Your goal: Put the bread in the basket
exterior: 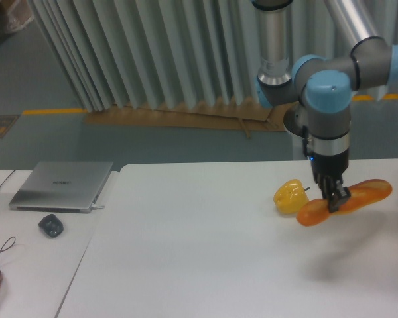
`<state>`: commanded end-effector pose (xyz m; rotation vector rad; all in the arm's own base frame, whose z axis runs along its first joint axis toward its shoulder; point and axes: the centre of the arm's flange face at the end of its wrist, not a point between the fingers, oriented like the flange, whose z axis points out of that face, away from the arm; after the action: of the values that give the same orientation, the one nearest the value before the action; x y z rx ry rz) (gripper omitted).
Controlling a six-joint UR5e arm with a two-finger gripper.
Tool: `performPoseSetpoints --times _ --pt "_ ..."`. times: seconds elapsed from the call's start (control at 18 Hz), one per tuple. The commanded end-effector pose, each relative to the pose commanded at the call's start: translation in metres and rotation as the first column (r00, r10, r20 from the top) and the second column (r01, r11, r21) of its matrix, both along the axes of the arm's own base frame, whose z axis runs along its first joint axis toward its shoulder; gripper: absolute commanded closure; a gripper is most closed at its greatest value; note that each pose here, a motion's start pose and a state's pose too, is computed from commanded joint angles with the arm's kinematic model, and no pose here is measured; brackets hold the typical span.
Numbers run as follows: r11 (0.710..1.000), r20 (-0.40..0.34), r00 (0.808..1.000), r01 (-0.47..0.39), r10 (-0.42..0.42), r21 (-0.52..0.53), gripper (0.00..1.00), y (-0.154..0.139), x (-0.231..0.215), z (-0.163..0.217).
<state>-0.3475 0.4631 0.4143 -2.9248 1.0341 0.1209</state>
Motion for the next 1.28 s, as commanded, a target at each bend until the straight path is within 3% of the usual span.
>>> performPoseSetpoints --times 0.44,0.61,0.94,1.28 --pt "0.989 -0.015 0.989 0.150 -0.150 -0.014 0.70 -0.026 -0.032 0.016" --pt "0.970 -0.028 0.970 0.241 -0.242 -0.022 0.72 -0.038 -0.048 0.022" --pt "0.951 -0.033 0.951 0.306 -0.308 -0.038 0.72 -0.059 -0.071 0.037" --pt "0.913 -0.046 0.912 0.405 -0.408 -0.049 0.71 -0.096 -0.116 0.037"
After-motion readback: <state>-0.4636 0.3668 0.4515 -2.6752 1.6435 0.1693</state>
